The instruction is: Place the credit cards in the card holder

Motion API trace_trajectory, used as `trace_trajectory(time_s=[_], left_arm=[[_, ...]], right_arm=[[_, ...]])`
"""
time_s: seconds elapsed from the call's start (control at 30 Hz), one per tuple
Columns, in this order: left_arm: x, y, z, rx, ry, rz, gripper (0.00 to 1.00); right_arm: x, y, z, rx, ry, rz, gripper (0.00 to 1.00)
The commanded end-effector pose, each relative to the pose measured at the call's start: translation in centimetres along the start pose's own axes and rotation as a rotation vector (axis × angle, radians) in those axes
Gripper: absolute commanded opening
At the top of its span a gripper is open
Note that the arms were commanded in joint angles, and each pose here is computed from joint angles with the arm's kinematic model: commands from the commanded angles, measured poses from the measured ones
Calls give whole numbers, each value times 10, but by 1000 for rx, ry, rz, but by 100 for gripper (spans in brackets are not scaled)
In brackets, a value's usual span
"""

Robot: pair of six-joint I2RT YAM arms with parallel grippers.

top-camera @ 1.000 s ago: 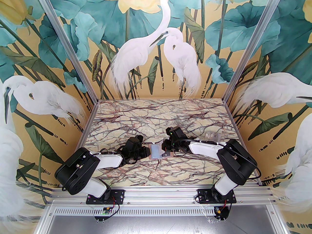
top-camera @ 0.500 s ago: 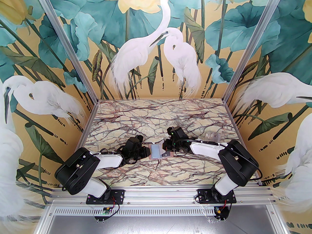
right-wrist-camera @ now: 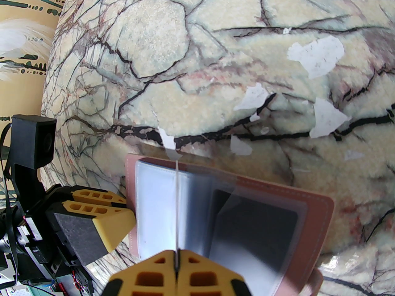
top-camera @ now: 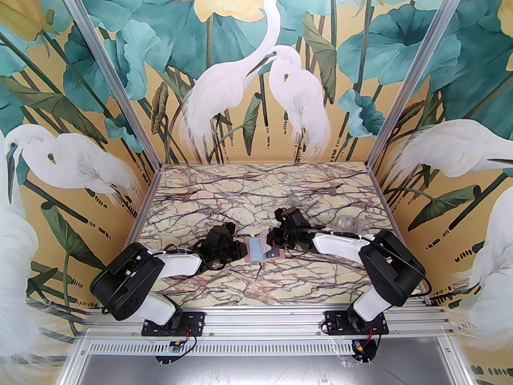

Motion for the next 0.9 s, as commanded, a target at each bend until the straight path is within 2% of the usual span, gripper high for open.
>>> trace_trajectory(time_s=[0.0,0.87], left_arm=[[6,-4,15,-56,27,26,20],[6,-6,16,-59,29,29,20]], right_arm=[[6,-1,-4,0,-15,10,0],[16,-11,-14,3,-48,46,0]])
Point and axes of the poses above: each hand's point on the last joint's axis, 136 mm out from that joint toward the fingers, its own y axis back along the fingers, its own z axis along the line the jaws close on, x = y × z, the point moved 8 cm from there along y, back along the fingers, and after that the axes turned 11 degrees about y, right-handed, at the moved point
